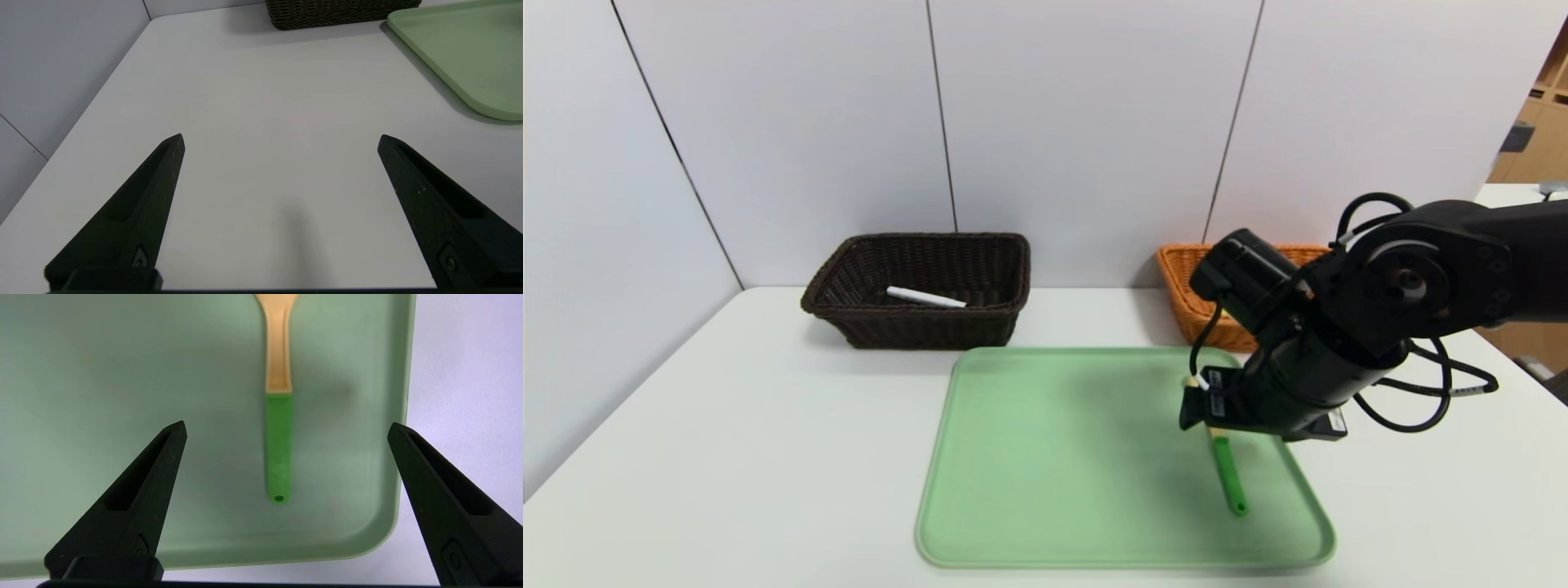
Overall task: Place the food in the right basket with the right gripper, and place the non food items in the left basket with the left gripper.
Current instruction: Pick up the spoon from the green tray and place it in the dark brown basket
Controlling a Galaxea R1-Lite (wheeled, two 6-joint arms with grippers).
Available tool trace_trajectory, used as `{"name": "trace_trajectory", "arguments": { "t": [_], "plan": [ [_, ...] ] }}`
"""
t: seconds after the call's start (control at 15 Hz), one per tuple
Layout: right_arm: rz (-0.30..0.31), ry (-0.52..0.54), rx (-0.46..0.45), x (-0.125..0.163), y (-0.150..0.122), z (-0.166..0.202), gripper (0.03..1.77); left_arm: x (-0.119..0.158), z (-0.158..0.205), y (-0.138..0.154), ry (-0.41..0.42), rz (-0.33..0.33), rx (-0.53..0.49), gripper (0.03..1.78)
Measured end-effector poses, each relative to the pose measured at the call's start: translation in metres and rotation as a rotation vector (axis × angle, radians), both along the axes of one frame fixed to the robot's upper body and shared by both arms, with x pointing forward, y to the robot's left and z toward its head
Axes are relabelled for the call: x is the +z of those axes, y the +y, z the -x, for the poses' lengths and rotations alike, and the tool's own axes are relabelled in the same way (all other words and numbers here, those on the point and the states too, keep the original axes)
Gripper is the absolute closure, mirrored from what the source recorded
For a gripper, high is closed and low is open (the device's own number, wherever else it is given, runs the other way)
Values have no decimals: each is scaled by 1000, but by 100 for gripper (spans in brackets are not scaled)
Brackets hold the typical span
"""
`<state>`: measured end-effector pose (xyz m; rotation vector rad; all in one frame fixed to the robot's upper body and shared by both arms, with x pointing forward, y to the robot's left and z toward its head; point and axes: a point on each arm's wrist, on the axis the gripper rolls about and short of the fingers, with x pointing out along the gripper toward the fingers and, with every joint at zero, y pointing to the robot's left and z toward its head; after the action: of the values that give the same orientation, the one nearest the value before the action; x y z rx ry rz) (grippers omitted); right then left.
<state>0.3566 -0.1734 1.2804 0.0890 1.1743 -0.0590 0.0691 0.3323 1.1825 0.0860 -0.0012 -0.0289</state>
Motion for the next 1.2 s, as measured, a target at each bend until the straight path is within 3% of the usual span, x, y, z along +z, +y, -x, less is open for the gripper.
{"name": "trace_trajectory", "arguments": {
  "t": [0.33, 1.2],
  "plan": [
    [18, 38, 28, -10, -2, 3, 10, 0, 0, 0, 0, 0, 0, 12],
    [24, 4, 99, -21, 7, -9, 10, 0, 0, 0, 0, 0, 0, 12]
  ]
}}
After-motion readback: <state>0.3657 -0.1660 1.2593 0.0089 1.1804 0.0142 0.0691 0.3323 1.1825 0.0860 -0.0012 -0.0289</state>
